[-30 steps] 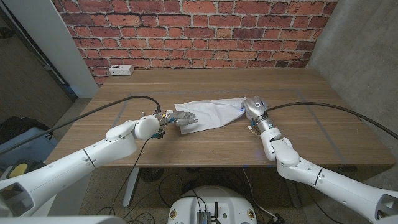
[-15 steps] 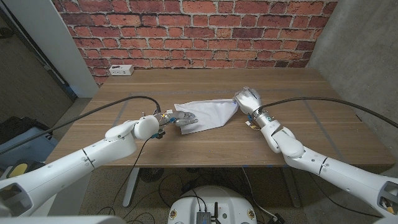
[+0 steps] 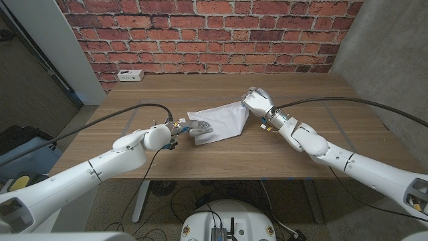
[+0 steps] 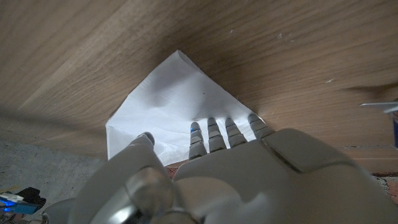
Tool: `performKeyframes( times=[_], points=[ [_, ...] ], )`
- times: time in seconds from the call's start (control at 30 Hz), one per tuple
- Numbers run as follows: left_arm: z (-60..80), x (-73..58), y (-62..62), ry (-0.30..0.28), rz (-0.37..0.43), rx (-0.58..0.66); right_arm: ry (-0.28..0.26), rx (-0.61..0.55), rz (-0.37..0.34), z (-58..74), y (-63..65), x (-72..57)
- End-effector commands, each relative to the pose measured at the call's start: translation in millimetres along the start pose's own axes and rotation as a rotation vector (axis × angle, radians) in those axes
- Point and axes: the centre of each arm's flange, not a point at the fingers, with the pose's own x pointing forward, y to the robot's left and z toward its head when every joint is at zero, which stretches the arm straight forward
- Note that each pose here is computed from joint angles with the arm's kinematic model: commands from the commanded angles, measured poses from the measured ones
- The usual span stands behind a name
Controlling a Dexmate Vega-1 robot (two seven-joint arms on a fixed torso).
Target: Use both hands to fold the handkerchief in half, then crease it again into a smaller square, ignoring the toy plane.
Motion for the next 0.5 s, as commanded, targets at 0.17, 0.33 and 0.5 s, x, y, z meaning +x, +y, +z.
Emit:
performKeyframes(
  times=[0.17, 0.33, 0.5],
  points=[
    [-1.4, -1.6, -1.4, 0.007, 0.003, -0.006, -0.171, -0.092, -0.089, -0.2, -22.3, 31.0],
    [-1.5, -0.9, -1.0, 0.003, 0.005, -0.004, -0.207, -0.094, -0.107, 3.3, -30.0, 39.5],
    [-1.8, -0.2, -0.2, 0.002, 0.004, -0.003, -0.233, -0.103, -0.128, 5.7, -36.7, 46.3]
  ],
)
